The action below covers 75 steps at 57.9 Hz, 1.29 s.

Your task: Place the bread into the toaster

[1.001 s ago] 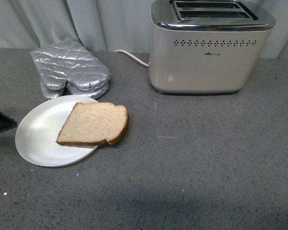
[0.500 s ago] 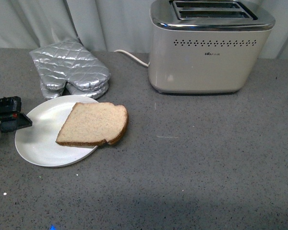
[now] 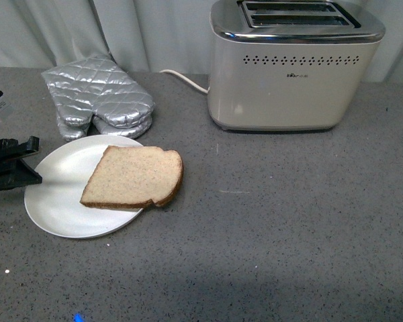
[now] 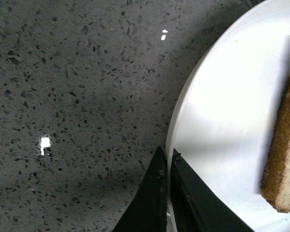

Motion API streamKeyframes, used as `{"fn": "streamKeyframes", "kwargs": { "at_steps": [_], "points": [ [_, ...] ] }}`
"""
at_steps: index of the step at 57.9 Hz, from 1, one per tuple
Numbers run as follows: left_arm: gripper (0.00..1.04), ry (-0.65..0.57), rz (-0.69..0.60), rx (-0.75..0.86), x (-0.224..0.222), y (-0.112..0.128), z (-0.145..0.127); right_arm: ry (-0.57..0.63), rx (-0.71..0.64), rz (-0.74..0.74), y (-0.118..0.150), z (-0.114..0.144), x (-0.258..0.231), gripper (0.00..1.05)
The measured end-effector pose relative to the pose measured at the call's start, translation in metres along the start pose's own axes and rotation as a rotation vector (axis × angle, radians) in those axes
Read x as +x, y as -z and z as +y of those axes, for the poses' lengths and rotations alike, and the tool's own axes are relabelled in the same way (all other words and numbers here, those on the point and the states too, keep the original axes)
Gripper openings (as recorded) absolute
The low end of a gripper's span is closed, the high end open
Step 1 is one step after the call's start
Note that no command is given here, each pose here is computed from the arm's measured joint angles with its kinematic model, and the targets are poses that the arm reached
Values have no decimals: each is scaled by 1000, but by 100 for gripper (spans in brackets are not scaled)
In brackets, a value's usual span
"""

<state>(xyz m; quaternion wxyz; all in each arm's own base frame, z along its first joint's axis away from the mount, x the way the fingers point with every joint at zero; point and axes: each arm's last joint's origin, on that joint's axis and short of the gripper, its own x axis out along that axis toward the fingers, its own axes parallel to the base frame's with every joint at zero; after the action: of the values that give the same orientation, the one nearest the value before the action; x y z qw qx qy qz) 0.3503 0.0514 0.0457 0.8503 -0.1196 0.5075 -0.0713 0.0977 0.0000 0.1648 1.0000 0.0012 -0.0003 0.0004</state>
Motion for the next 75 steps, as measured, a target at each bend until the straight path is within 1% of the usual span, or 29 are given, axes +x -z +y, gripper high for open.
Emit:
{"fn": "streamKeyframes", "kwargs": {
  "at_steps": [10, 17, 24, 30, 38, 43, 53, 65, 75],
  "points": [
    [3, 47, -6, -31, -10, 2, -9, 0, 0, 0, 0, 0, 0, 95],
    [3, 97, -14, -62, -18, 4, -20, 0, 0, 0, 0, 0, 0, 95],
    [3, 158, -19, -89, -25, 7, -42, 0, 0, 0, 0, 0, 0, 95],
    [3, 170, -13, -77, -24, 10, -60, 0, 0, 0, 0, 0, 0, 95],
    [3, 157, 13, -58, -16, 16, -87, 0, 0, 0, 0, 0, 0, 95],
    [3, 175, 25, -51, -8, 20, -107, 0, 0, 0, 0, 0, 0, 95],
    [3, 172, 32, -63, 10, 22, -141, 0, 0, 0, 0, 0, 0, 95],
    [3, 171, 54, -103, 35, 20, -169, 0, 0, 0, 0, 0, 0, 95],
    [3, 178, 66, -114, 48, 17, -184, 0, 0, 0, 0, 0, 0, 95]
  ]
}}
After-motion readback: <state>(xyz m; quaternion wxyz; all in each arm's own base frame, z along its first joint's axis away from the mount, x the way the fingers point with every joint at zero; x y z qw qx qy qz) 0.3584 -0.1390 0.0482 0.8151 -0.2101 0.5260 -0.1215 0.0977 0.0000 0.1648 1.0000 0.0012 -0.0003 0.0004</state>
